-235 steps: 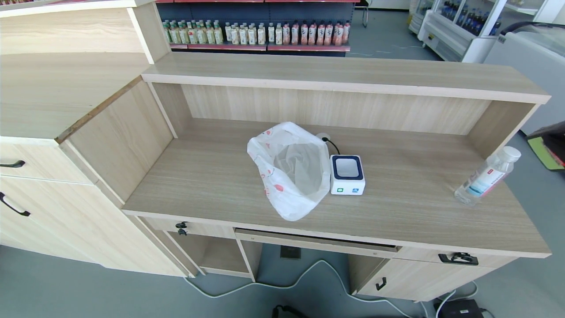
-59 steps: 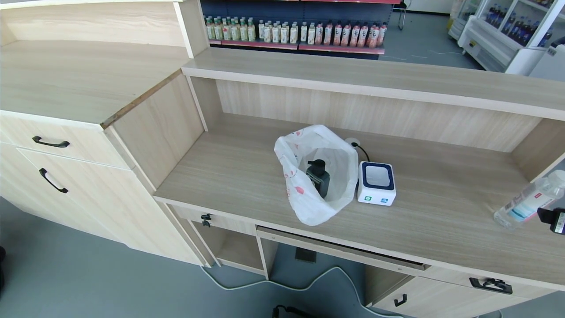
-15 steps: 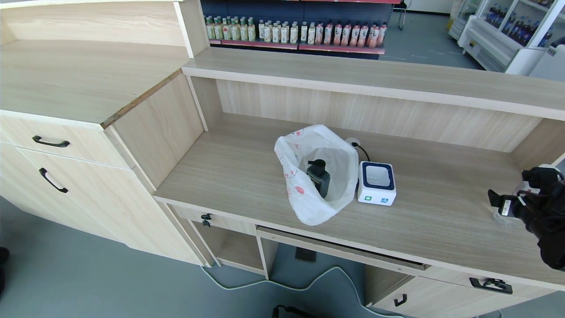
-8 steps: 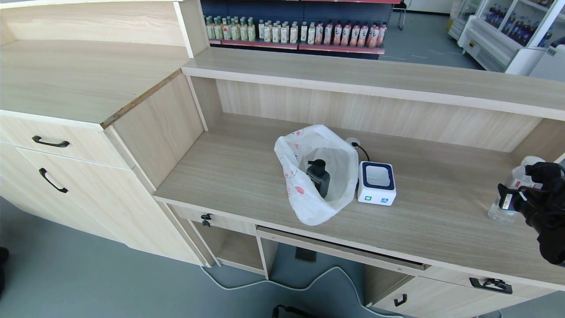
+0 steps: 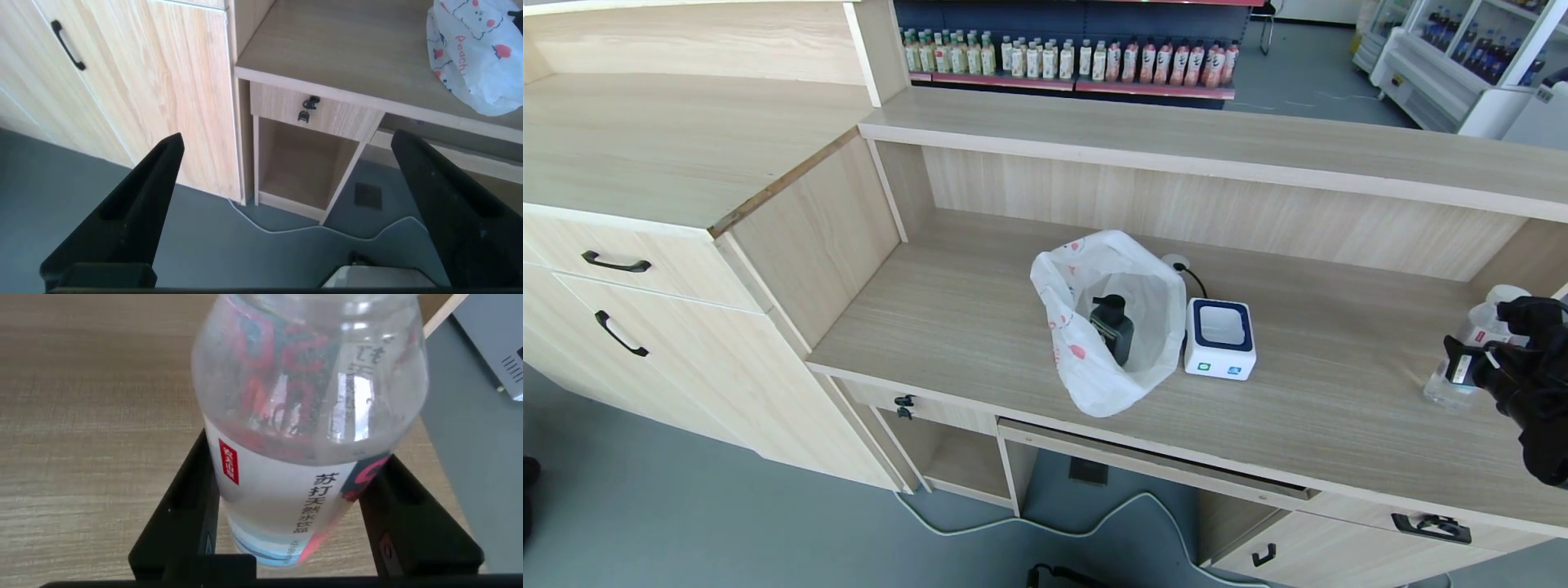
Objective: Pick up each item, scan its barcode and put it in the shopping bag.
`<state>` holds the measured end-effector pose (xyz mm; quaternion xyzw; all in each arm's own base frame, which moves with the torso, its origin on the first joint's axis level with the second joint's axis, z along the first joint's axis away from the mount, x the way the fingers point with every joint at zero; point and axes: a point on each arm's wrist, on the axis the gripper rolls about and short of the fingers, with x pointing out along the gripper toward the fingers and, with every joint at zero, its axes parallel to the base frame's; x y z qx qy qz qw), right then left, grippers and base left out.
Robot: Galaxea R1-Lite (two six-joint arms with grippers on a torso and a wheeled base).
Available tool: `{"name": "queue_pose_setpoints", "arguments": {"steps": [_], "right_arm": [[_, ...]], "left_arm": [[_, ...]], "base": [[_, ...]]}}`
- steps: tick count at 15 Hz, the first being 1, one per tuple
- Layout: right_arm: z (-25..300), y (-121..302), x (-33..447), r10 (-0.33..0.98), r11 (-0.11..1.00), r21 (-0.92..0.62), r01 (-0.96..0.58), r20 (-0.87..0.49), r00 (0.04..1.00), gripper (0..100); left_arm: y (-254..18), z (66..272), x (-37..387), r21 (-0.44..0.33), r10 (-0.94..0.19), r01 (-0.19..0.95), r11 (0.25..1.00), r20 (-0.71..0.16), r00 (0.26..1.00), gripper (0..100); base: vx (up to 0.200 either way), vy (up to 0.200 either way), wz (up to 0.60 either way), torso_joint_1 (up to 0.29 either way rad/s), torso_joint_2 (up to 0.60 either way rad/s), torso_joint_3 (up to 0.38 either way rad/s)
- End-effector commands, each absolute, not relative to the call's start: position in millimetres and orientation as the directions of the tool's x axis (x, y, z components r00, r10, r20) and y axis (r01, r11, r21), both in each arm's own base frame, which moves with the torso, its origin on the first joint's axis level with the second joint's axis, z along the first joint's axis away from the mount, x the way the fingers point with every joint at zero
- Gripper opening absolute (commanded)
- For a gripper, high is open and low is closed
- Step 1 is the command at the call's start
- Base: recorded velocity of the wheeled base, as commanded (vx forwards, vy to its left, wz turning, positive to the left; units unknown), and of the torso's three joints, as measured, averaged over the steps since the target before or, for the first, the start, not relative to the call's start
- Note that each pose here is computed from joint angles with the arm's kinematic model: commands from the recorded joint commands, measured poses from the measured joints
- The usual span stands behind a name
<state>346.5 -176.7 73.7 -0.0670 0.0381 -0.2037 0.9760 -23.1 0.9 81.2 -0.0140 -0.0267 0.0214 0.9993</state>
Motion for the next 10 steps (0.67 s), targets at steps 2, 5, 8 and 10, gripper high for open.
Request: {"name": "queue_pose_setpoints", "arguments": {"steps": [2, 5, 8, 10], "right_arm": [[122.0, -162.1, 336.5, -0.317, 0.945, -0.093, 0.315, -0.005, 0.949, 0], [200.6, -115.7, 301.3, -0.052, 0.997, 0.050, 0.052, -0.003, 0.999, 0], [247.8, -66.7, 258.7, 0.347, 0.934, 0.087, -0.348, 0.021, 0.938, 0], [263.0, -36.8, 244.5, 0.556, 0.820, 0.125, -0.558, 0.056, 0.829, 0]], "left_arm": [[0.9, 81.2, -23.1, -0.030, 0.044, -0.043, 0.999, 0.054, 0.998, 100], [0.9, 81.2, -23.1, -0.030, 0.044, -0.043, 0.999, 0.054, 0.998, 100], [0.9, 81.2, -23.1, -0.030, 0.044, -0.043, 0.999, 0.054, 0.998, 100], [0.9, 81.1, -23.1, -0.030, 0.044, -0.043, 0.999, 0.052, 0.998, 100]], "base": [[0.000, 0.000, 0.00, 0.000, 0.00, 0.000], [0.000, 0.000, 0.00, 0.000, 0.00, 0.000], [0.000, 0.000, 0.00, 0.000, 0.00, 0.000], [0.000, 0.000, 0.00, 0.000, 0.00, 0.000]]}}
